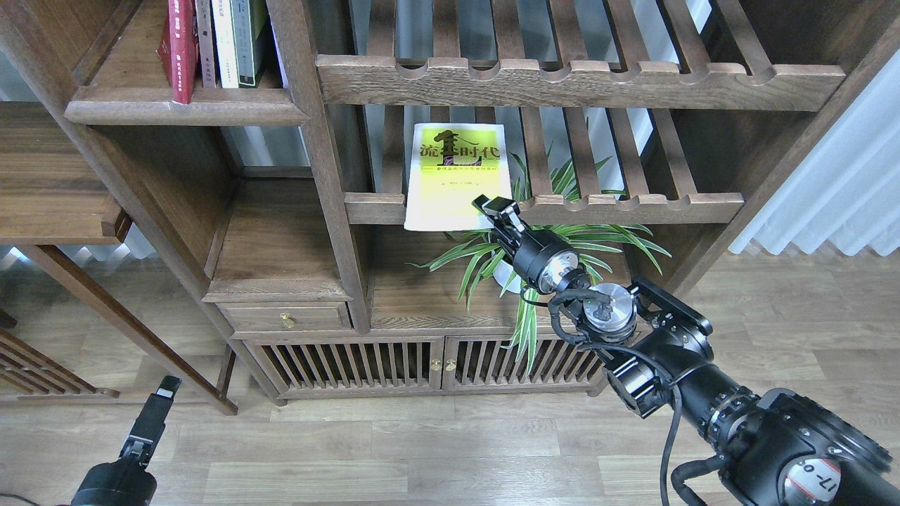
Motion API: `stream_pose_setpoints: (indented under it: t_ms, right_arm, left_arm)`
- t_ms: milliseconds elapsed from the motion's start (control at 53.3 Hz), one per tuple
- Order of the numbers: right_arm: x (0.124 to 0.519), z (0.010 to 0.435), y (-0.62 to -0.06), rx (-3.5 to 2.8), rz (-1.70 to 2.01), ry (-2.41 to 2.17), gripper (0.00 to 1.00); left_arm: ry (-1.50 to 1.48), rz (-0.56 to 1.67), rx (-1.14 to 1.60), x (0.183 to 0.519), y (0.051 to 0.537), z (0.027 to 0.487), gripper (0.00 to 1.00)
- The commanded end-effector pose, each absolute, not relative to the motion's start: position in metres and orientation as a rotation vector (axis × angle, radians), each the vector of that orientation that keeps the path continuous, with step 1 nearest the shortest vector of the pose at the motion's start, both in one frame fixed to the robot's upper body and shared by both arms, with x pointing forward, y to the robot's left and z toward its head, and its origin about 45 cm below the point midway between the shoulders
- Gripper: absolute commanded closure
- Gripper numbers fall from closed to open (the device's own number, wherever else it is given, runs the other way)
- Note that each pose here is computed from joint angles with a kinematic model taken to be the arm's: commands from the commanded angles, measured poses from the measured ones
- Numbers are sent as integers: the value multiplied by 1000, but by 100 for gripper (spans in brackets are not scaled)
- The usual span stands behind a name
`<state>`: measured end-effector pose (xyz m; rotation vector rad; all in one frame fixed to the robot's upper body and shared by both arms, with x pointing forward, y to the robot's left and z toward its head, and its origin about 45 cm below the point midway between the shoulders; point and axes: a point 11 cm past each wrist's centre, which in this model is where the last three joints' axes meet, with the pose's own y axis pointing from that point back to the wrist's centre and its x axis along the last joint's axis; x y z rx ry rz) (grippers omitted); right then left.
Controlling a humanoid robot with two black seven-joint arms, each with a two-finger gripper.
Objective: Organize books on shelf
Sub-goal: 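Grasp the yellow-green book with the right gripper and pull it down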
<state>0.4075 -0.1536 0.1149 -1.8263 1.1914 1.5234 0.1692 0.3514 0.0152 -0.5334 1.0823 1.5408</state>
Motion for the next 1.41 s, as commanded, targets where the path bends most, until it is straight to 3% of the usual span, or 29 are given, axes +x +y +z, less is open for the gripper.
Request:
stream_pose_setpoints:
  t_ms: [0,281,563,581,1032,1219,1388]
  right_arm:
    - [396,118,-144,-1817,1530,1107,95]
    - [338,131,-110,-1729,1612,861,95]
    - [251,123,-97,-1591,1718,701,95]
    - [232,120,-93,-1582,1745,659,95]
    - [190,109,-70,-1670,1861,564,94]
    - [160,97,-58,-1710,1962,520,94]
    - [159,97,-58,-1724,1958,509,94]
  left_arm:
    - [1083,1544,-532,169,352,14,0]
    - [1098,1562,-521,162,353,9,0]
    - [1133,1547,-529,159,341,4,0]
    - [1143,1556,-536,155,340,2,0]
    - [1315,1674,-545,109,331,-39,0]
    - [1327,1721,-554,98,357,-35,0]
    - [1390,1614,-311,65,360,-34,0]
